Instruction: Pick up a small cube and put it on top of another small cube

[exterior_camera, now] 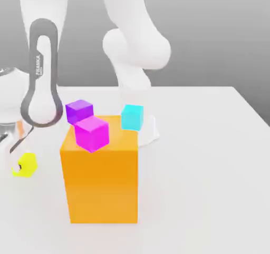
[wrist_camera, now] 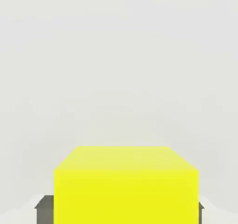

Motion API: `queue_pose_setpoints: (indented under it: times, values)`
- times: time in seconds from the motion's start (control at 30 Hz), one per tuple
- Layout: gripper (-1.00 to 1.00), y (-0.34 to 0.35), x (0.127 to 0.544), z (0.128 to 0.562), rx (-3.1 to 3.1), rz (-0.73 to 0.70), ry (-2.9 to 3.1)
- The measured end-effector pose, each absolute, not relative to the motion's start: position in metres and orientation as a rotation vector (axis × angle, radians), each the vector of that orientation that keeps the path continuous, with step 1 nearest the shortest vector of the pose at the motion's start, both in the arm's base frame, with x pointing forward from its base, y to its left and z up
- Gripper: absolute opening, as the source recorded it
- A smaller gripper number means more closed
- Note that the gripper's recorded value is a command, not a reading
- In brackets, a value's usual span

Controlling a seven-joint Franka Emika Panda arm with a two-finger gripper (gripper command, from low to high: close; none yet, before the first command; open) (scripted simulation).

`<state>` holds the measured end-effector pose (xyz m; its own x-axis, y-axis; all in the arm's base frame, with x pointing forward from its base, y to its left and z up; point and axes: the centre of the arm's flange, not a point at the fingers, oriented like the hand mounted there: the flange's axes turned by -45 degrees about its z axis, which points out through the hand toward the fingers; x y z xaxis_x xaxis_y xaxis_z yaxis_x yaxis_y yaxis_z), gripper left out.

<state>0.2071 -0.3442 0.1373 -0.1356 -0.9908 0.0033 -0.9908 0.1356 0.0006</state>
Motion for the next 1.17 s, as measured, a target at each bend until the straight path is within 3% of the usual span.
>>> queue_pose_setpoints:
  times: [0.07,0.27,0.63,0.9,1.03,1.07,1.17]
  values:
    - [-1.00,-0.344,0.207,0.136,2.064,0.002,-2.366]
    - [-1.00,-0.344,0.208,0.191,2.068,0.003,-2.365]
    - [-1.00,-0.239,0.354,0.336,2.725,0.001,-1.677]
    - [-1.00,-0.109,0.388,0.455,2.995,0.000,-1.000]
    - [-1.00,-0.093,0.388,0.422,3.011,0.000,-0.918]
    - [1.00,-0.092,0.387,0.411,3.011,0.001,-0.916]
    - [1.00,-0.092,0.387,0.411,3.012,0.001,-0.916]
